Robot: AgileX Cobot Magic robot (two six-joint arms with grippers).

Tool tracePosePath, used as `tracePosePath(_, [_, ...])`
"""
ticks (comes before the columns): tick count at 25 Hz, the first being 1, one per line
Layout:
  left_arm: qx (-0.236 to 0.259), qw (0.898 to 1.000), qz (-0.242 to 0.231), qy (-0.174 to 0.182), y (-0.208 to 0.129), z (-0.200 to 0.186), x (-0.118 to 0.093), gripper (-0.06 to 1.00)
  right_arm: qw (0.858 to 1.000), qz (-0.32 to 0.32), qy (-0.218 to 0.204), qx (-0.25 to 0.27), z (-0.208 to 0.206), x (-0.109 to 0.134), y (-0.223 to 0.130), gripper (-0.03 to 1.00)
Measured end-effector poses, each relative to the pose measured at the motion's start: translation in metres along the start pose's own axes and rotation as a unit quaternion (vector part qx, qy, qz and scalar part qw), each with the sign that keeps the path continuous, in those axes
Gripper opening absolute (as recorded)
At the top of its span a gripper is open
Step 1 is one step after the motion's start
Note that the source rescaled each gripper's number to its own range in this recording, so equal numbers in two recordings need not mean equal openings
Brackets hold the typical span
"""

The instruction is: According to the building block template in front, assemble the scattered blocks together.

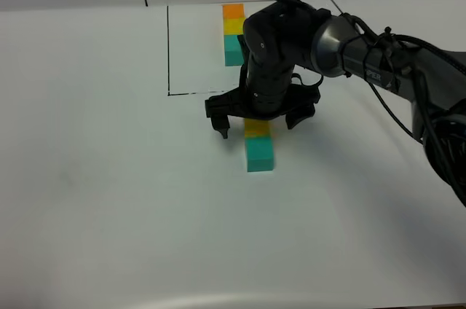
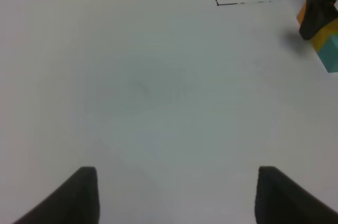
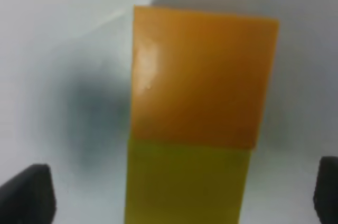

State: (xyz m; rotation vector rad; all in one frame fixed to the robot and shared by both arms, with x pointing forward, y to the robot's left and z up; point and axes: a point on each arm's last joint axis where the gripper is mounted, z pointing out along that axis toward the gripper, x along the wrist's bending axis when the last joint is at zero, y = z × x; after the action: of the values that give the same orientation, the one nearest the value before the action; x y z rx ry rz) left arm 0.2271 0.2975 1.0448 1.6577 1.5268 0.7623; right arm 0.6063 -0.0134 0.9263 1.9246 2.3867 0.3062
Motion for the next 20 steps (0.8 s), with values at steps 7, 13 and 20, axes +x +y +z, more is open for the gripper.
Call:
tracePosePath(7, [0.0, 1.0, 0.0, 0.0, 0.0, 0.0, 0.0, 0.35, 0.999, -0.02, 0.037, -0.029, -0.055, -0.028, 0.012, 1.0])
tracePosePath(13, [0.0, 1.0, 0.0, 0.0, 0.0, 0.0, 0.0, 0.35, 0.992, 0.039, 0.056, -0.109, -0.102, -0.113, 0.007, 1.0])
tracePosePath(20, [0.0, 1.0, 0.0, 0.0, 0.0, 0.0, 0.0, 0.35, 0.969, 0.11, 0.015, -0.222, -0.166, -0.205, -0.039, 1.0])
